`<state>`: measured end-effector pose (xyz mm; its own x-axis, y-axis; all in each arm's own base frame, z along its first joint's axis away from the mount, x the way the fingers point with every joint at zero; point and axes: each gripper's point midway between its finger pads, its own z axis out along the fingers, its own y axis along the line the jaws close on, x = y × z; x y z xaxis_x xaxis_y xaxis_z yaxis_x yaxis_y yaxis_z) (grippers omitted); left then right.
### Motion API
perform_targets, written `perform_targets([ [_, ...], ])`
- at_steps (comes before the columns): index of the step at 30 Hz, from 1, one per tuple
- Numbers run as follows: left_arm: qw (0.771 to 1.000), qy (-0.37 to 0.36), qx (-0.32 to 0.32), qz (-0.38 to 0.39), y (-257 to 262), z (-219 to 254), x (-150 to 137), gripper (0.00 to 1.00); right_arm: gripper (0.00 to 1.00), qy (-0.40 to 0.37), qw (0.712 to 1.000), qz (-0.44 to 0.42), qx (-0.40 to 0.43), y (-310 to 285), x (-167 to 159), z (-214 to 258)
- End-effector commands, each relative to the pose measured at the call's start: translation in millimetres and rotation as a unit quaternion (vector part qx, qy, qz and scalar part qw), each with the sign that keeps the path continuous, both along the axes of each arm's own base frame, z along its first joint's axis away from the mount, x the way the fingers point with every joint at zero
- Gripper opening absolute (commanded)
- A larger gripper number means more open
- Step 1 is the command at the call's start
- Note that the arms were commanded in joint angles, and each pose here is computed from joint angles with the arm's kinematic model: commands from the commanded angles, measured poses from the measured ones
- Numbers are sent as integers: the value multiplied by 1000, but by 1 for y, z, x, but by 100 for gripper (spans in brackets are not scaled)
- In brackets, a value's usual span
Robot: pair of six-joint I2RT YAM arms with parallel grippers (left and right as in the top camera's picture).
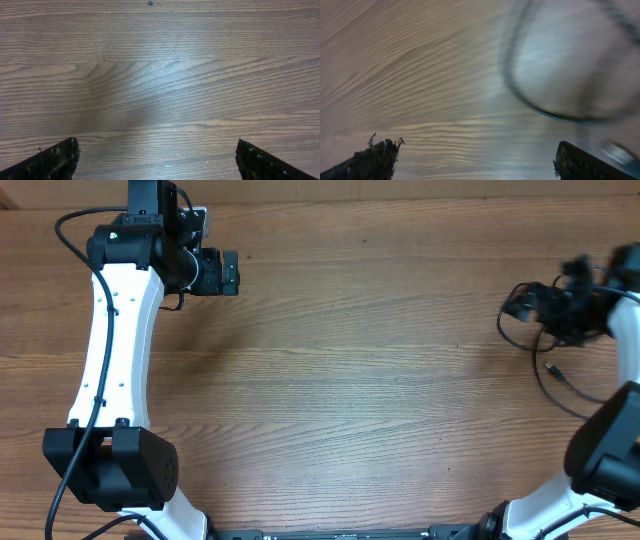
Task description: Untangle cables
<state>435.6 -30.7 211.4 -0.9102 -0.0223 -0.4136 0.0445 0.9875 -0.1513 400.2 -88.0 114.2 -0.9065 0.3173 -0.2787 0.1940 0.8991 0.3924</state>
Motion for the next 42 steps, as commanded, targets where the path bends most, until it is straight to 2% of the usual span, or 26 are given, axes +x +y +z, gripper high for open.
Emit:
perform_targets([
  [1, 1000, -7, -3, 12, 3, 5, 4, 99, 100, -22, 997, 67, 3, 46, 12, 6],
  [6, 1000, -7, -3, 12, 2, 5, 4, 99, 100, -17, 993, 111, -40, 80, 18, 1],
  [13, 1000, -7, -3, 12, 3, 5, 4, 100, 100, -19, 988, 145, -40, 109, 17, 1],
  [38, 1000, -4, -1, 12, 3, 5, 2, 100, 100, -19, 988, 146, -40, 110, 17, 1],
  [42, 1000, -6, 24, 12, 11, 5, 2, 100, 100, -19, 988, 146, -40, 110, 17, 1],
])
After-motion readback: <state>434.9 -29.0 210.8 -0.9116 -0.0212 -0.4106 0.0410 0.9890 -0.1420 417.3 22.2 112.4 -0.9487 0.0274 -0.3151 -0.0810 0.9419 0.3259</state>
